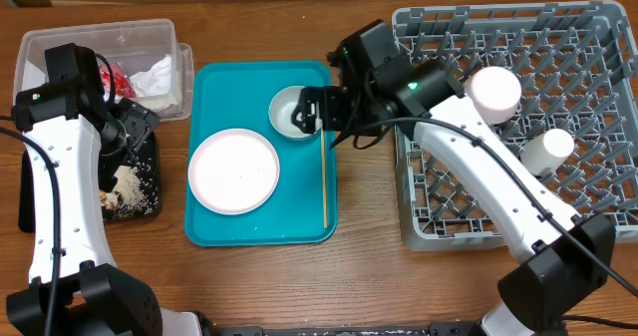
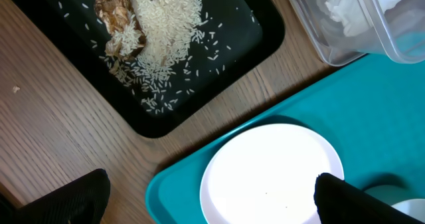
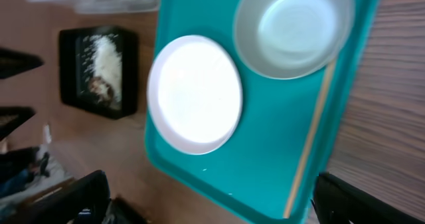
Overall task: Sort waste into correct bins and load items into the dishwasher
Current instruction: 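Reach right gripper to the white plate and grip its rim, then lift the white plate and stand it upright in the rack, then move right gripper back and grasp the small white saucer, then carry the saucer right and lower it into the rack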
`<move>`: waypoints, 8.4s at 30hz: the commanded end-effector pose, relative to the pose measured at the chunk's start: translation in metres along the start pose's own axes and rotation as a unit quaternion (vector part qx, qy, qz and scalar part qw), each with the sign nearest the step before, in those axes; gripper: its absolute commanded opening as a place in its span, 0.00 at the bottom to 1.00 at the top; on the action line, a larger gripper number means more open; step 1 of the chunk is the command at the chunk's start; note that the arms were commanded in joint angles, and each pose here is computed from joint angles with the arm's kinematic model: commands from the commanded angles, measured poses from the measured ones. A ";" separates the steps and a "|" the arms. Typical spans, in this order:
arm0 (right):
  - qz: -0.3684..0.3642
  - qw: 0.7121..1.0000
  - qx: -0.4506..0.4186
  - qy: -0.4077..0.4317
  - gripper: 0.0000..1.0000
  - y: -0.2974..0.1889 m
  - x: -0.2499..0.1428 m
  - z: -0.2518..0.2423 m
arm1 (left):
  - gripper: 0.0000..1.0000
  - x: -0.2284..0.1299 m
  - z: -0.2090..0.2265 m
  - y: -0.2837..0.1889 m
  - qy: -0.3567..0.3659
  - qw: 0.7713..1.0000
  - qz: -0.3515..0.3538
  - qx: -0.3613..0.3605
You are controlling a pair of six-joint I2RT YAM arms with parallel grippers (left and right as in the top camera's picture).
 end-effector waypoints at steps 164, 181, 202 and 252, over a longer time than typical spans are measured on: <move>-0.073 0.990 -0.108 -0.045 1.00 -0.008 0.093 -0.002 | 1.00 0.000 0.002 -0.003 -0.013 1.000 -0.003 -0.002; 0.020 0.946 -0.240 -0.217 1.00 0.155 0.042 -0.025 | 1.00 0.000 0.002 -0.003 -0.013 1.000 -0.003 -0.002; 0.051 0.940 -0.259 -0.219 0.49 0.199 0.018 -0.040 | 1.00 0.000 0.002 -0.003 -0.013 1.000 -0.003 -0.002; -0.206 0.915 -0.207 0.278 0.04 -0.307 0.042 -0.237 | 1.00 0.000 0.002 -0.003 -0.013 1.000 -0.003 -0.002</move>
Point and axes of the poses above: each gripper's point midway between its finger pads, its own y axis out along the fingers, its own z axis along the line the jaws close on, x = y × z, the point moved 1 cm from there along -y, back along the fingers, and after that the axes turned 6 degrees about y, right-handed, at the moved point
